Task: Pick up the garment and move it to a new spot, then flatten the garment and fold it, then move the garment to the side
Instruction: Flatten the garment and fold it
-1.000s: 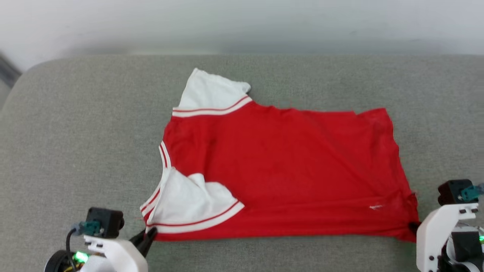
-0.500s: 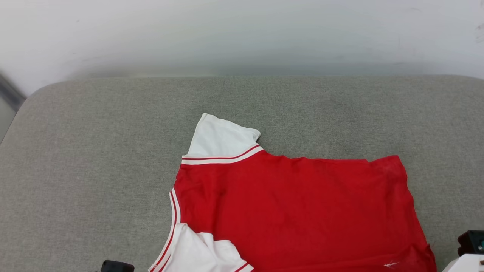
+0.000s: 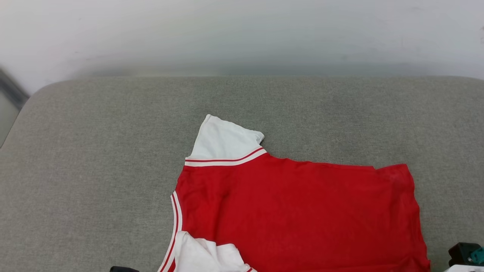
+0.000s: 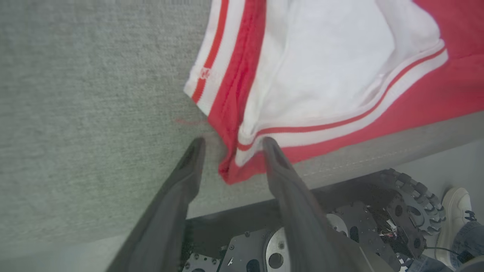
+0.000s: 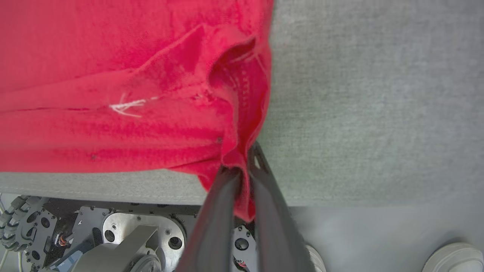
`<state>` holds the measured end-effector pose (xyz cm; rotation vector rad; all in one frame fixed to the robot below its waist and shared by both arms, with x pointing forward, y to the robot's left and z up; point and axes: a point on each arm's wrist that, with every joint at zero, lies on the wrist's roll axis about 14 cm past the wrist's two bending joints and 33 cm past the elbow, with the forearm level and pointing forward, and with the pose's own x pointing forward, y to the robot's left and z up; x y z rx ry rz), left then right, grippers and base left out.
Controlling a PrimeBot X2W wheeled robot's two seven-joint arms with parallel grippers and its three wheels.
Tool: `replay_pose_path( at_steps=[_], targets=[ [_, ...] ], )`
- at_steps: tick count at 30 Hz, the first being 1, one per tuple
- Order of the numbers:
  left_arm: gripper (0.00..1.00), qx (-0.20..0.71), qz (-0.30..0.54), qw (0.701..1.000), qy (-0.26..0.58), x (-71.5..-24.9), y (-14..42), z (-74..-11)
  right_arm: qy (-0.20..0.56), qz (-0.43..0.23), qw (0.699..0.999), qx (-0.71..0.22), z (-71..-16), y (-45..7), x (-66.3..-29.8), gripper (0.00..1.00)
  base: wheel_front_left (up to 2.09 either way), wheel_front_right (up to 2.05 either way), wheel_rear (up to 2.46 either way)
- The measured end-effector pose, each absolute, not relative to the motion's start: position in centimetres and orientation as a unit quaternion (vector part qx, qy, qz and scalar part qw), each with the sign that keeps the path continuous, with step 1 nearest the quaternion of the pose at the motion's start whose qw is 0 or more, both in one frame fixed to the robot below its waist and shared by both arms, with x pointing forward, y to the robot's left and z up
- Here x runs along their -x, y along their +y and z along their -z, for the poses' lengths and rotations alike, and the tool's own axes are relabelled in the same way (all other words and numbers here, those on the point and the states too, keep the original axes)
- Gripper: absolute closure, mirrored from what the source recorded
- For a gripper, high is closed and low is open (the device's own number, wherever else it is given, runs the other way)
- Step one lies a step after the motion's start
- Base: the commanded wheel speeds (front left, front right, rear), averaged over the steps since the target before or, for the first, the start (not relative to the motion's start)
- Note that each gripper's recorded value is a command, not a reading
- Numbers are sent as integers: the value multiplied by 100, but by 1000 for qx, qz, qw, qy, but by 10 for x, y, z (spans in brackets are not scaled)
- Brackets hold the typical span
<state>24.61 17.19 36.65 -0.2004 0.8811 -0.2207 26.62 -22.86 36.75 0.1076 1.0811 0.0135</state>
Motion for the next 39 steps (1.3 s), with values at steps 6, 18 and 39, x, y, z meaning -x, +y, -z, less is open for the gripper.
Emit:
replay_pose_path(
  at_steps=[6,18,39],
  targets=[
    [0,97,99,918,371,-269,178,-381,486,-8,873,-53,-375,-230,-280,0,0,0,0],
    [0,105,92,987,85,-338,183,-478,212,-54,974,-64,-475,-210,-353,0,0,0,0],
    [0,67,148,983,-83,-402,155,-549,-58,-69,994,-56,-546,-188,-380,0,0,0,0]
  ],
)
